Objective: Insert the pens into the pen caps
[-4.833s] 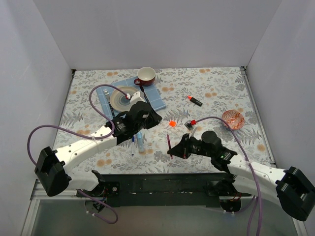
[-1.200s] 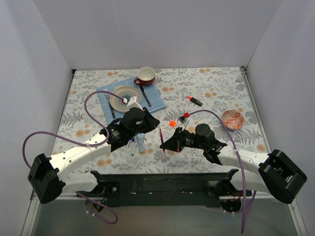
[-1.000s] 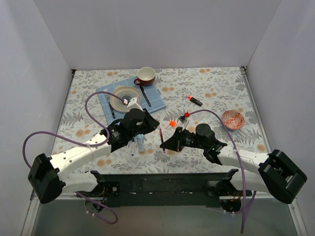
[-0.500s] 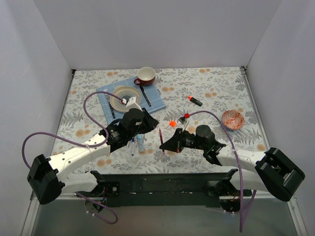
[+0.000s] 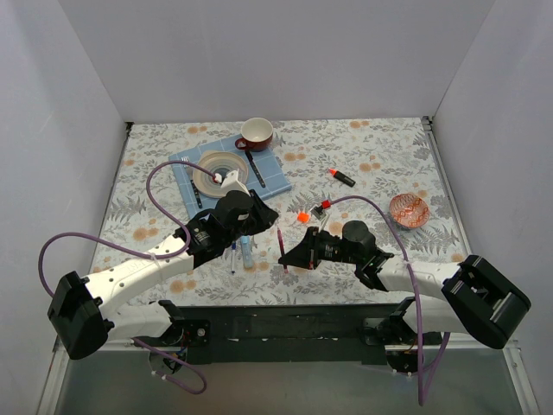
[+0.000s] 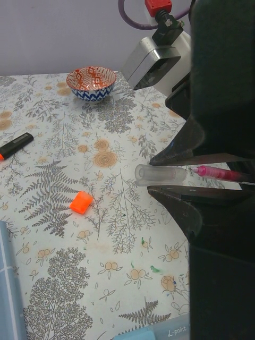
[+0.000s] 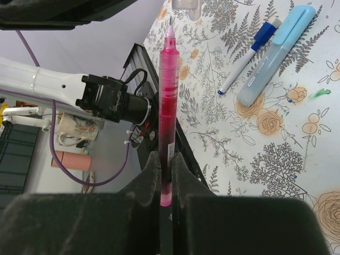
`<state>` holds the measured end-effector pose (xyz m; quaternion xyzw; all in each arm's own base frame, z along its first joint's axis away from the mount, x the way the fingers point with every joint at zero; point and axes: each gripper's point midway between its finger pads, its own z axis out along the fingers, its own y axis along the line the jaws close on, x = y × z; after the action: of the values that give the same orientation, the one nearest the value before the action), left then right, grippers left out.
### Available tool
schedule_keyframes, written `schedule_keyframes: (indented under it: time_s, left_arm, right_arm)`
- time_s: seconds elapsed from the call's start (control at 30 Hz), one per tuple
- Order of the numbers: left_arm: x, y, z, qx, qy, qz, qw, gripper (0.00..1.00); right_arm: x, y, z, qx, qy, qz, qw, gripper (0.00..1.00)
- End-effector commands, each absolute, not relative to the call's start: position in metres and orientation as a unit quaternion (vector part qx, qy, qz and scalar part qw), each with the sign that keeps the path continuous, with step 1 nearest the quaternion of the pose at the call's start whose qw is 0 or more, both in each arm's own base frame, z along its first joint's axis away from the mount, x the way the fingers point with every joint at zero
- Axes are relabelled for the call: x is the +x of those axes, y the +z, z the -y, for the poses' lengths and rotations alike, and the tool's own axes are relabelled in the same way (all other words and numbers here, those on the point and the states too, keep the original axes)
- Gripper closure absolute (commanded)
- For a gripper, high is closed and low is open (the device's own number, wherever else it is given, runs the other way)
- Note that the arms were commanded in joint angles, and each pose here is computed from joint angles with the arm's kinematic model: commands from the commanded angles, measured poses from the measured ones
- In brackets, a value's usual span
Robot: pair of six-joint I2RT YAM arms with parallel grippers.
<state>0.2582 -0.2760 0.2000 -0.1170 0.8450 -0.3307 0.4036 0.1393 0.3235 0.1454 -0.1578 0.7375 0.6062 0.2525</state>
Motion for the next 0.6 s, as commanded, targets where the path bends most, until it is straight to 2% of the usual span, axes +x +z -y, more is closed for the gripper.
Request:
schedule_keyframes:
  time_s: [0.0,0.57]
  left_arm:
    - [0.2571,0.2225,0.2727,-0.115,-0.345,-0.832,0.419,1.00]
    - [0.2530,0.2150,0.2689,-0.115,-0.344,-0.834,0.415,1.00]
  right_arm:
    - [0.1397,0.1596,-0.3286,-0.170,0.623,-0.716,0.266,0.99]
    - [0.1421,0.1634,-0.3318,-0.169,0.626,-0.713,0.266,0.99]
